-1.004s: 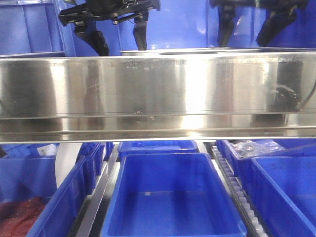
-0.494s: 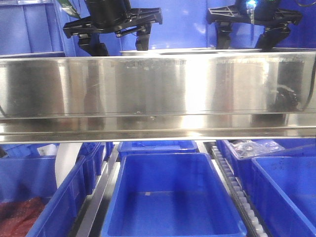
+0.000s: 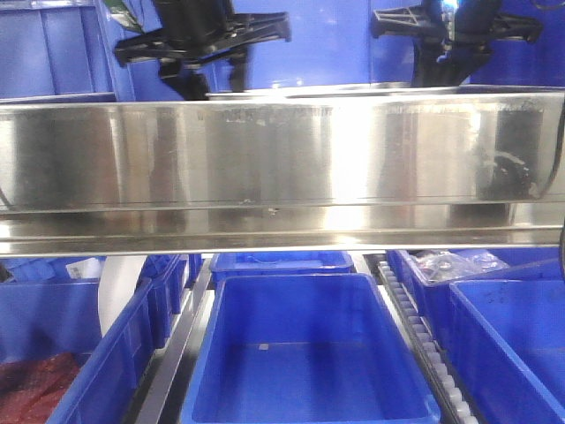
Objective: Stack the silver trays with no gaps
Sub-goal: 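Grasp the small silver tray's rim with both grippers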
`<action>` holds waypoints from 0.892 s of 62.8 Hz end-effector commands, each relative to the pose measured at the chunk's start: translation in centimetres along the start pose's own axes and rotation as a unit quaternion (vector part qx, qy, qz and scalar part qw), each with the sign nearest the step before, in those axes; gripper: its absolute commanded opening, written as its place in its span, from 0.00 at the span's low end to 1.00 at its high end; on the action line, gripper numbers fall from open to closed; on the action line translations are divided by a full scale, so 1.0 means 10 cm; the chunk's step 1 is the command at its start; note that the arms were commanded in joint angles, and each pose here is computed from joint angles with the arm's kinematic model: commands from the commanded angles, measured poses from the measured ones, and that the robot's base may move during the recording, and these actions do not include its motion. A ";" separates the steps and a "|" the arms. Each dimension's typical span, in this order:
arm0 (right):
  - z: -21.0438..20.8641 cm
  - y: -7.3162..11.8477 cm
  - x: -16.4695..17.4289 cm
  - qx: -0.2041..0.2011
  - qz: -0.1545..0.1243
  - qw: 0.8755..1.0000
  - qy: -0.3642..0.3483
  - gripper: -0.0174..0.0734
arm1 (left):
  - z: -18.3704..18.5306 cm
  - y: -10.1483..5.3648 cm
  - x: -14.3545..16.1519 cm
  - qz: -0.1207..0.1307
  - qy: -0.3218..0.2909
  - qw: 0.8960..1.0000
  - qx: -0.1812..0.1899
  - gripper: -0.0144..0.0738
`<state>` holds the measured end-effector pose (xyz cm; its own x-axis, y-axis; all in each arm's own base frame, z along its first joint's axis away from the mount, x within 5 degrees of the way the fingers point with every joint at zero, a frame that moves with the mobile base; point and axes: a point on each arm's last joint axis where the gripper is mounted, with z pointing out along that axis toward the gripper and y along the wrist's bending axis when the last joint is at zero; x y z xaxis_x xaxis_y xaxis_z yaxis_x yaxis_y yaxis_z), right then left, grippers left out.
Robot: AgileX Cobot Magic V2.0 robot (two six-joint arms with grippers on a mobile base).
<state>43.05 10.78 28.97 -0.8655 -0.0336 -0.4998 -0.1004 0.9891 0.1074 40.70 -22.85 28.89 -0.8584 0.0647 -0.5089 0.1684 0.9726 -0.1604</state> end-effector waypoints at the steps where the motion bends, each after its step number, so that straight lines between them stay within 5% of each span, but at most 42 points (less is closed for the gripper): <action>1: -0.39 0.02 -0.11 -0.006 -0.010 0.999 -0.051 0.26 | -0.34 -0.04 -0.09 0.000 -0.030 0.999 0.012 0.12; 33: -1.28 0.04 -0.03 -0.017 -0.011 0.995 -0.103 0.26 | -1.04 -0.02 -0.22 0.048 -0.038 0.998 -0.024 0.12; 56: -1.70 0.32 0.19 -0.014 -0.018 0.993 -0.114 0.26 | -1.60 0.00 -0.13 0.081 -0.063 0.994 -0.031 0.12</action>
<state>34.94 11.43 39.30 -0.8150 -0.0179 -0.5792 -0.1120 0.9855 0.1272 36.42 -21.04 39.54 -0.7911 0.1690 -0.5878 0.2533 0.9653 -0.0634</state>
